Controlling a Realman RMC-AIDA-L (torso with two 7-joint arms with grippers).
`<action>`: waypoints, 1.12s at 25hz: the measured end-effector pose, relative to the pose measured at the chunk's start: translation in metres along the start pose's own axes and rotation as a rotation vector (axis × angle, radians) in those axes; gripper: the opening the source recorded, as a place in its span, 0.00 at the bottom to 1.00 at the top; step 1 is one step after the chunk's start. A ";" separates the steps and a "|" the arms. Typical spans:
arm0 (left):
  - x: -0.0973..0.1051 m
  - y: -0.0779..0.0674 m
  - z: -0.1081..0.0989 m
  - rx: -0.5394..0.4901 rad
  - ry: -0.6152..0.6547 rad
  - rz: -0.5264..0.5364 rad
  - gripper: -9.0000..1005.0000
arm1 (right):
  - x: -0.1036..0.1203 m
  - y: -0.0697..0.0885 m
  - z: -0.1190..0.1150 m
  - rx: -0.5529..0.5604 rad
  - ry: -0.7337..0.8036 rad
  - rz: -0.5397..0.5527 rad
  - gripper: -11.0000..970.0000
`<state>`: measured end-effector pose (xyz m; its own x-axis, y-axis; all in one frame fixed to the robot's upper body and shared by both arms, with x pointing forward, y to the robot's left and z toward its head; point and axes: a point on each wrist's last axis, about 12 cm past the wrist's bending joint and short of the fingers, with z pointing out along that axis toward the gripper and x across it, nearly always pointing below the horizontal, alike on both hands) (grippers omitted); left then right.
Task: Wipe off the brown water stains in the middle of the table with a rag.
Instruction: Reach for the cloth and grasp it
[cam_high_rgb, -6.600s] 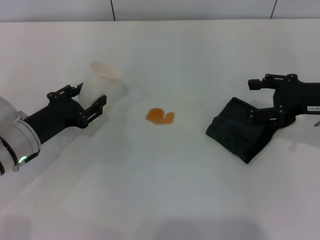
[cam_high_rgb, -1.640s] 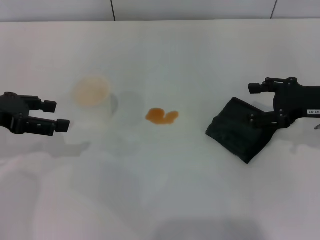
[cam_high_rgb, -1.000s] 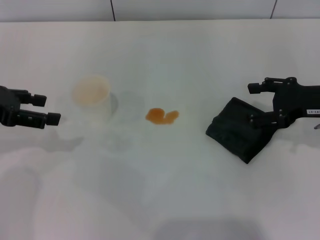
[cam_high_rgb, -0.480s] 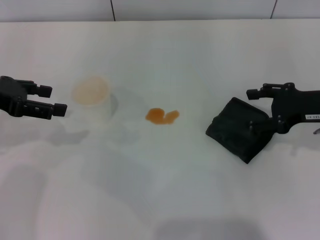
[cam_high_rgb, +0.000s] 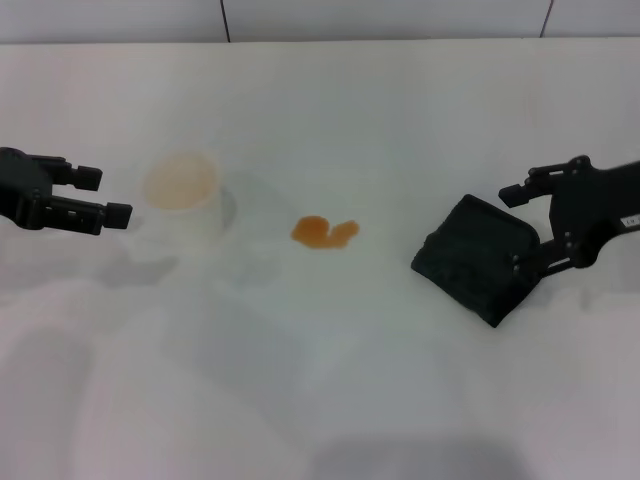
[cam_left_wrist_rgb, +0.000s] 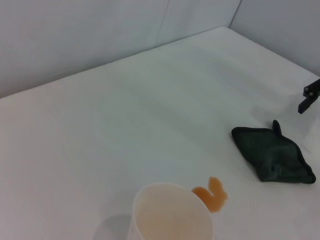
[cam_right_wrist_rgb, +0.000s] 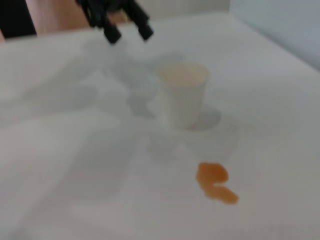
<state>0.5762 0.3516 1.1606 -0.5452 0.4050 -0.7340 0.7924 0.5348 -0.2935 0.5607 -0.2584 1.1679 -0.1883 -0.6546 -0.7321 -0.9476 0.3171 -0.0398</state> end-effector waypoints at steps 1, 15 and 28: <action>0.000 0.000 0.000 0.000 0.000 0.001 0.86 | -0.006 -0.001 0.000 -0.001 0.026 -0.005 0.88; -0.022 0.001 0.004 0.010 -0.007 0.051 0.86 | -0.047 -0.007 0.041 -0.003 0.295 0.013 0.88; -0.030 0.001 0.004 0.008 -0.011 0.068 0.86 | -0.032 -0.011 0.061 0.039 0.319 0.054 0.88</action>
<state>0.5948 0.3370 1.1795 -0.4866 0.4323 -0.7591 0.8299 0.5001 -0.2472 0.5934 -0.1988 1.1501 -0.3150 -0.8165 -0.4838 -0.9247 0.3788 -0.0372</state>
